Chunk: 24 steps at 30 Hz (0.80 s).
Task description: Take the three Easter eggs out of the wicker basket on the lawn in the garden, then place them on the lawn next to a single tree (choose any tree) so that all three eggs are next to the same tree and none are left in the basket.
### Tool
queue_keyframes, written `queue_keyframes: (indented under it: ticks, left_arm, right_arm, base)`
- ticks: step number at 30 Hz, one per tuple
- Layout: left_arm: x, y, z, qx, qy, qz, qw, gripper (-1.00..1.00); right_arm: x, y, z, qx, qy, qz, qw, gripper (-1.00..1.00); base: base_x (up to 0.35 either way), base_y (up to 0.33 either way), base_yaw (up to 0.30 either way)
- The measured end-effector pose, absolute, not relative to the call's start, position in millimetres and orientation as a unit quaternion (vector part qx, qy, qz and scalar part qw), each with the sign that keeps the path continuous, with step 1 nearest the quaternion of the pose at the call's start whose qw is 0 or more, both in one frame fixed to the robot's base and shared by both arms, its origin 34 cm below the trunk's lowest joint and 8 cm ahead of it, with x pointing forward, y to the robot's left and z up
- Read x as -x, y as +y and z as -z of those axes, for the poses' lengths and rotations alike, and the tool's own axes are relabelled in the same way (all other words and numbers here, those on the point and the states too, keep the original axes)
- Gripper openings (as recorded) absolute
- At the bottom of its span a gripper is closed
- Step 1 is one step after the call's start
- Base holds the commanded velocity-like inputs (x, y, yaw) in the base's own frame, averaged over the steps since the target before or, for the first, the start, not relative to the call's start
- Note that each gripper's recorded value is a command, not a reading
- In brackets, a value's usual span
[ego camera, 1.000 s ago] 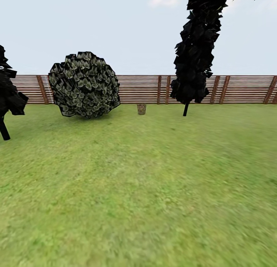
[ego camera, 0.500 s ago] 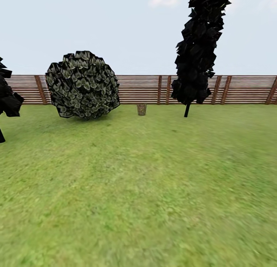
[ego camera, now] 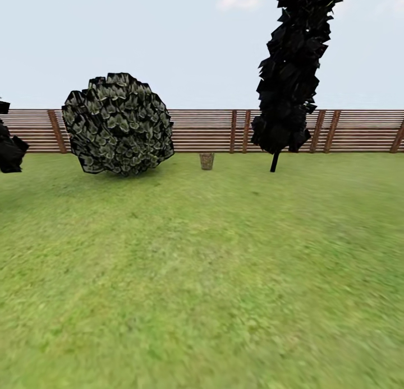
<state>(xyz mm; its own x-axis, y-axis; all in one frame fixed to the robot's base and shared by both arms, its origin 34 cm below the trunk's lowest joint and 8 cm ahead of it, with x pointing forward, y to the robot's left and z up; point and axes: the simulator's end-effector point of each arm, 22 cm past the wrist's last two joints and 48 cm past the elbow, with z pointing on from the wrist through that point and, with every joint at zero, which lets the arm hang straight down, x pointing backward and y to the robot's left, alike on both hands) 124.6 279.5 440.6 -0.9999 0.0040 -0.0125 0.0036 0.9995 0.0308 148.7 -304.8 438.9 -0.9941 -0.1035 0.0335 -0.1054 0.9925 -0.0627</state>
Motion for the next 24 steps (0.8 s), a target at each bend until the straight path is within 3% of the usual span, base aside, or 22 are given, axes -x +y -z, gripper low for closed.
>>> queue_keyframes:
  ticks: [6,13,24]
  left_arm:
    - [-124.6,279.5,-440.6,-0.002,1.0,-0.015,0.006,1.0]
    - [-124.6,279.5,-440.6,-0.002,1.0,-0.015,0.006,1.0]
    - [-124.6,279.5,-440.6,-0.002,1.0,-0.015,0.006,1.0]
  right_arm:
    - [-148.6,-305.4,-438.9,-0.052,-0.998,-0.033,0.015,1.0]
    - [-147.9,-303.9,-438.9,-0.053,-0.998,-0.03,0.016,1.0]
    - [-148.0,-304.8,-438.9,-0.053,-0.998,-0.032,0.016,1.0]
  base:
    - [0.33,0.0,-0.012]
    - [0.33,0.0,-0.202]
    - [0.33,0.0,-0.006]
